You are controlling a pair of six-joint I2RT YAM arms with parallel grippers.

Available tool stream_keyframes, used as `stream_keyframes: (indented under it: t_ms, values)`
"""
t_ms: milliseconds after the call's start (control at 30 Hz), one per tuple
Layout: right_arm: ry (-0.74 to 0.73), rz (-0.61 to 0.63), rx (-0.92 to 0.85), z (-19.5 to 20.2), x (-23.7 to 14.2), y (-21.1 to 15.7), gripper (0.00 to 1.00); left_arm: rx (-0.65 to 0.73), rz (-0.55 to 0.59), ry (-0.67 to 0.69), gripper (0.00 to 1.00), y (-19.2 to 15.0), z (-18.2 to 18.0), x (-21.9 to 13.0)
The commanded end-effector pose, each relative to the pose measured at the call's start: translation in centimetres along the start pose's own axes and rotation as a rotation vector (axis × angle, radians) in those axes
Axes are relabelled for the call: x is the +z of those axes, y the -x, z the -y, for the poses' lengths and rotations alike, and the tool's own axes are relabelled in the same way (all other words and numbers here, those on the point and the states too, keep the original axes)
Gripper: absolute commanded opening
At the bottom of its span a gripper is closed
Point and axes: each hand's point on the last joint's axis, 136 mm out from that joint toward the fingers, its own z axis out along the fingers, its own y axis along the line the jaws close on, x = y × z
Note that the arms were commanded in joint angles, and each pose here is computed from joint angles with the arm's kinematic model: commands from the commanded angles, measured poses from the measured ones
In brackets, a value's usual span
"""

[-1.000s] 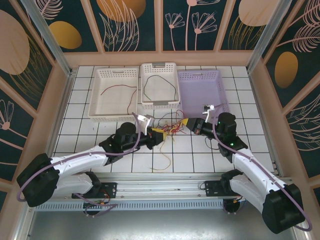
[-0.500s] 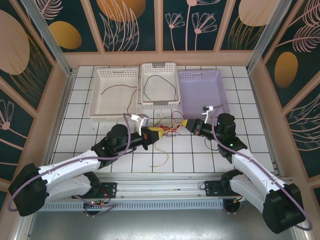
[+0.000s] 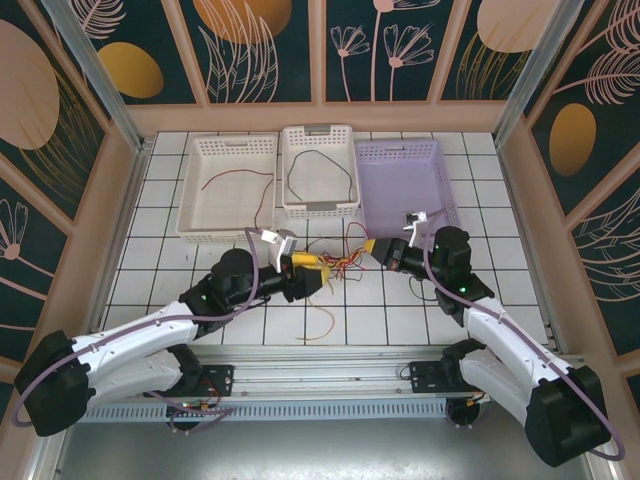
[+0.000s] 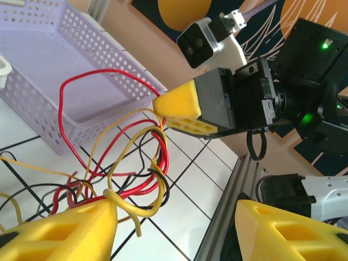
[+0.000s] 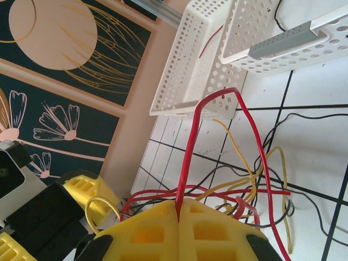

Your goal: Untangle the cables

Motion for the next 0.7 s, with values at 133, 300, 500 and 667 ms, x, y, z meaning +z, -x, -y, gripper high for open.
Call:
stream_keyframes:
  t_ms: [133, 300, 500, 667]
  values:
    - [0.02, 0.006, -0.023, -0.4, 0.0, 0.0, 0.0, 0.035, 0.006, 0.013, 0.31, 0.7, 0.3, -0.1]
    - [0.013, 0.003, -0.018, -0.1, 0.1, -0.2, 0.0, 0.033, 0.038, 0.045, 0.0, 1.3, -0.1, -0.5]
    - [-0.031, 0.006, -0.022, 1.0, 0.1, -0.3, 0.0, 0.054, 0.106, 0.104, 0.0, 3.0, -0.4, -1.6]
    - [-0.069, 0.01, -0.027, 2.0, 0.1, -0.6, 0.0, 0.064, 0.193, 0.152, 0.0, 4.7, -0.5, -3.4]
